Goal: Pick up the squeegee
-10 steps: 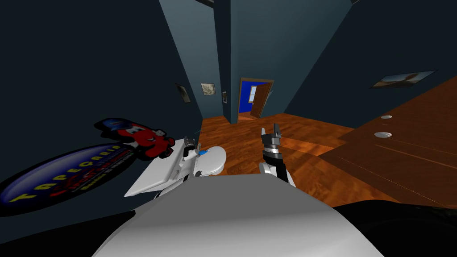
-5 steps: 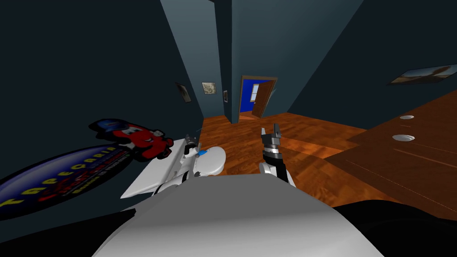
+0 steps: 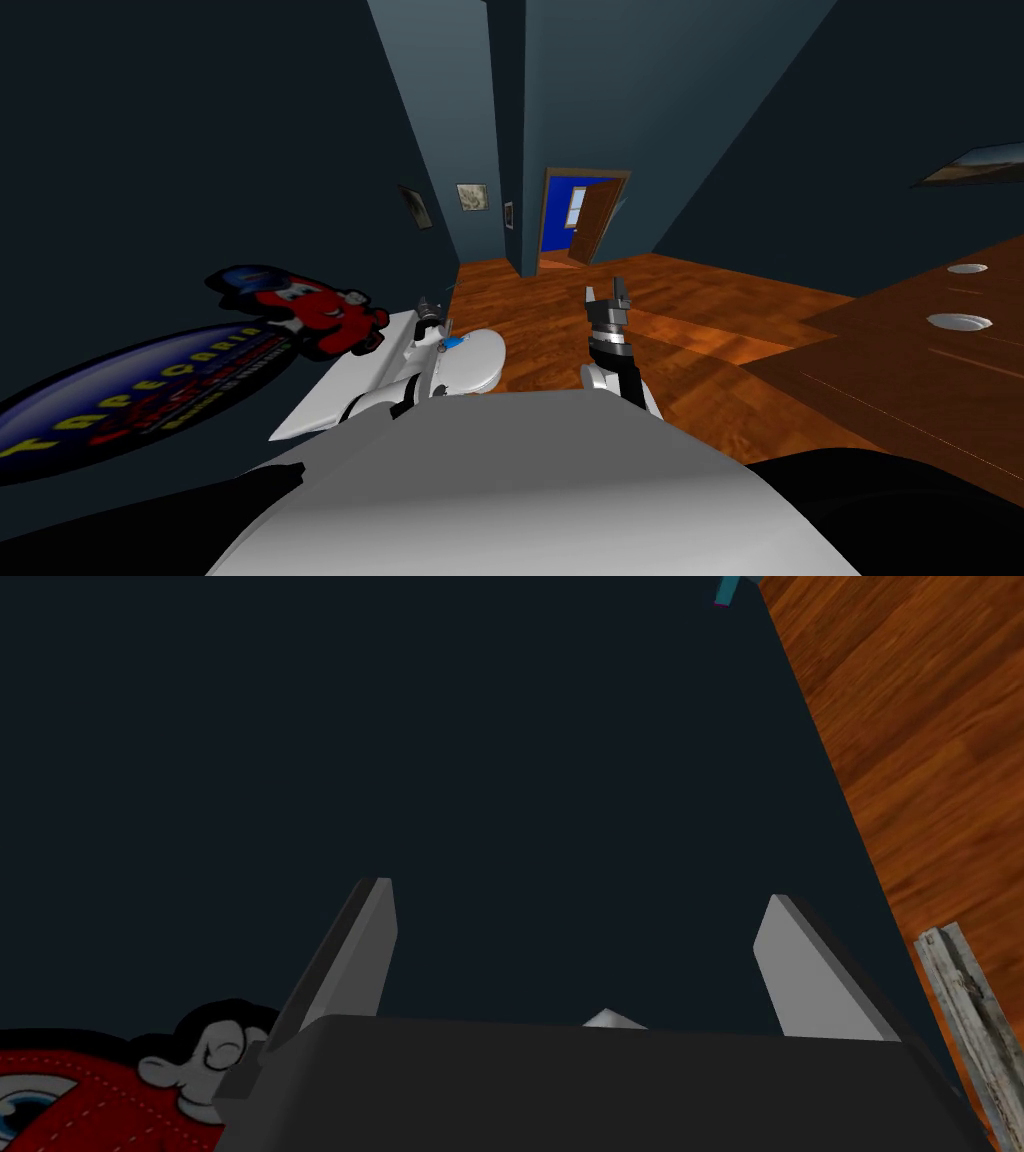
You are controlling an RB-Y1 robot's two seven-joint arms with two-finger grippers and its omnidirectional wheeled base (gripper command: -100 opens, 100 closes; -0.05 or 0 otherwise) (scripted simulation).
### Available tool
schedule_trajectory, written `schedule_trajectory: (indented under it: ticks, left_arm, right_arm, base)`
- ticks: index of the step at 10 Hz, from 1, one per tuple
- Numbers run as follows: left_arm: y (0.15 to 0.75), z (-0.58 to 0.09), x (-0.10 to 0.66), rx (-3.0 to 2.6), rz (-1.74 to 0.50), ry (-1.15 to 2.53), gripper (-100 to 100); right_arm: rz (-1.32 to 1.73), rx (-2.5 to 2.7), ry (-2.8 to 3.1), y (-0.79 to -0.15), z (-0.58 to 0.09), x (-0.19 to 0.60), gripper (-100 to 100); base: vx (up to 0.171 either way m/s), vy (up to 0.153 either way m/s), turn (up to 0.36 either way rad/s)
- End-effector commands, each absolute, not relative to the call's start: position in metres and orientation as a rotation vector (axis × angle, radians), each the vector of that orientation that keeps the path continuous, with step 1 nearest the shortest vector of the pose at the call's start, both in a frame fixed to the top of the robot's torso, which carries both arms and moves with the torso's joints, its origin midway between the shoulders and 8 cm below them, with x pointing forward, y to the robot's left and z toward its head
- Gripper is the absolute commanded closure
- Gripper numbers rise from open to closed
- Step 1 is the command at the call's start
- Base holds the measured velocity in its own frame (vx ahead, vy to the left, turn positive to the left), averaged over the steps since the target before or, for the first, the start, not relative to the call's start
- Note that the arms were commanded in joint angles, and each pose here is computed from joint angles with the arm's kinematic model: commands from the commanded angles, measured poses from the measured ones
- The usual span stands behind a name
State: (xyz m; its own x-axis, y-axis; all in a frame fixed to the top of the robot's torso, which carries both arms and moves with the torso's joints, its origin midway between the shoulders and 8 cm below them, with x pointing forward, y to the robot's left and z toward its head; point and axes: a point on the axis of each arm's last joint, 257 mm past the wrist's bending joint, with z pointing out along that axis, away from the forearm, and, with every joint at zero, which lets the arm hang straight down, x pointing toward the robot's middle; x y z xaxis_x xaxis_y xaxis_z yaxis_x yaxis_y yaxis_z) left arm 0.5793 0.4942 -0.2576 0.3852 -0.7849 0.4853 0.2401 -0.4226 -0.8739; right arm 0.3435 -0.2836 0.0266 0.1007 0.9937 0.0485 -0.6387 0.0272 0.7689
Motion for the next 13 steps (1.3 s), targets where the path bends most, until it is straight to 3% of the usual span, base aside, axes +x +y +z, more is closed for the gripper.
schedule_trajectory:
  ticks: [1,11,12,13]
  left_arm:
    - [0.495,-0.249,0.589,-1.600,-1.259,0.503,-100]
    - [0.511,-0.238,0.606,-1.584,-1.242,0.532,-100]
    - [0.512,-0.237,0.607,-1.580,-1.242,0.531,100]
    - [0.512,-0.237,0.607,-1.580,-1.242,0.531,100]
  right_arm:
    - [1.388,0.746,0.607,-0.284,0.027,0.343,0]
    - [1.388,0.746,0.607,-0.284,0.027,0.343,0]
    - [1.388,0.746,0.607,-0.284,0.027,0.343,0]
    - [1.388,0.746,0.607,-0.284,0.027,0.343,0]
  base:
    - [0.031,-0.037,0.075]
    - [0.023,-0.032,0.047]
    - [0.003,-0.005,-0.005]
    - [0.000,0.000,0.000]
